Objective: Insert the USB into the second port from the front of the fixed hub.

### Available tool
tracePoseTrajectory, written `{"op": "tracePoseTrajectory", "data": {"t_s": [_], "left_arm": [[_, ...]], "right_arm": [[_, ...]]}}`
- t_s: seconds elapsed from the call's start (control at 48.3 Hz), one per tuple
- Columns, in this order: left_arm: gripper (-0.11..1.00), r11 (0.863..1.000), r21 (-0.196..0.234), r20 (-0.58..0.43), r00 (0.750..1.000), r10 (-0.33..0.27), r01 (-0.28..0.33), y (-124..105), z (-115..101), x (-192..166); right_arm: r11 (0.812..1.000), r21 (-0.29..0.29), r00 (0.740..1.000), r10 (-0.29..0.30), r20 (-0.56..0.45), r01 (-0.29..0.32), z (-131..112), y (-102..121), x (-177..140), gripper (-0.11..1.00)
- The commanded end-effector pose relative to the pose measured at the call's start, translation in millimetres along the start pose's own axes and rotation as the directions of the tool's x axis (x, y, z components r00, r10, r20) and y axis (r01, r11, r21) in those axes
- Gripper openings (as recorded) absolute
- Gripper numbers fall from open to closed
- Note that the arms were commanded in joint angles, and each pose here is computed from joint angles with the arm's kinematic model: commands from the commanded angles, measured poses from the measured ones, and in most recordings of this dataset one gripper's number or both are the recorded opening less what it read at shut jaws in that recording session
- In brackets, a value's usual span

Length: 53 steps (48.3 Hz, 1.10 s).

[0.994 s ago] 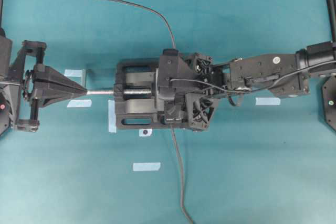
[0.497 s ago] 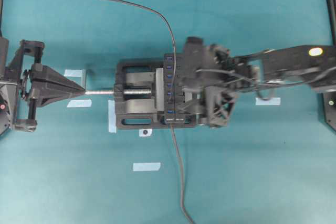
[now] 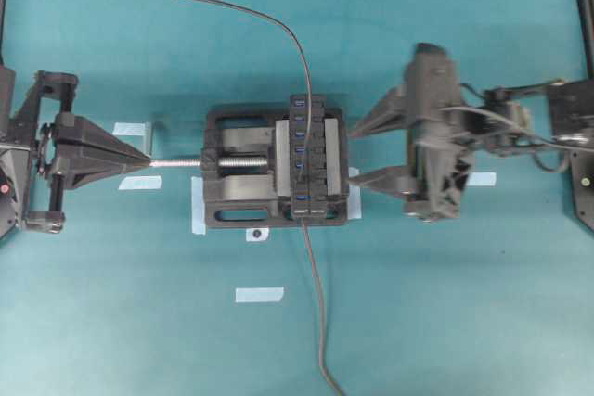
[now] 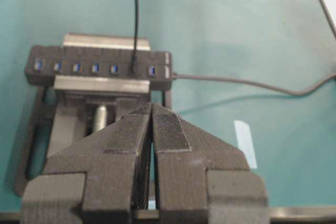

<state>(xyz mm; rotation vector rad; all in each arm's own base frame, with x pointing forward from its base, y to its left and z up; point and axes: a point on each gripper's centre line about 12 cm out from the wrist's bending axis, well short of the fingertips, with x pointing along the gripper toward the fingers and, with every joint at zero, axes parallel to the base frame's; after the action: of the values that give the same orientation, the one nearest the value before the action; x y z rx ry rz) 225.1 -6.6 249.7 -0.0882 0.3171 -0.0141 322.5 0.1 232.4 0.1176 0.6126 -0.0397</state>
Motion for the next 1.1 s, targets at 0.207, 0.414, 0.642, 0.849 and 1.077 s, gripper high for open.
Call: {"op": "tracePoseTrajectory", "data": {"t_s": [0.207,0.414,0.642,0.849,1.077], "left_arm": [[0.00,1.000,0.002,0.021,1.000,-0.002,0.002,-0.6,6.1,-1.2],[0.00,1.000,0.001,0.023,1.000,-0.004,0.004,-1.0,6.7,-1.2],[0.00,1.000,0.000,0.021,1.000,-0.002,0.002,-0.6,6.1,-1.2],[0.00,1.000,0.000,0.021,1.000,-0.002,0.002,-0.6,6.1,-1.2],[0.00,1.000,0.000,0.021,1.000,-0.004,0.003,-0.9,6.1,-1.2]], "right_arm": [[1.000,0.007,0.998,0.017,0.066,-0.017,3.0,3.3,-17.4,0.78],[1.000,0.007,0.999,0.017,0.050,-0.018,-2.5,3.5,-16.6,0.78],[1.000,0.007,0.999,0.017,0.046,-0.017,-4.4,3.3,-16.3,0.78],[1.000,0.007,0.999,0.016,0.041,-0.017,-6.3,3.0,-16.0,0.78],[1.000,0.007,0.999,0.016,0.041,-0.017,-6.3,3.0,-16.0,0.78]]}}
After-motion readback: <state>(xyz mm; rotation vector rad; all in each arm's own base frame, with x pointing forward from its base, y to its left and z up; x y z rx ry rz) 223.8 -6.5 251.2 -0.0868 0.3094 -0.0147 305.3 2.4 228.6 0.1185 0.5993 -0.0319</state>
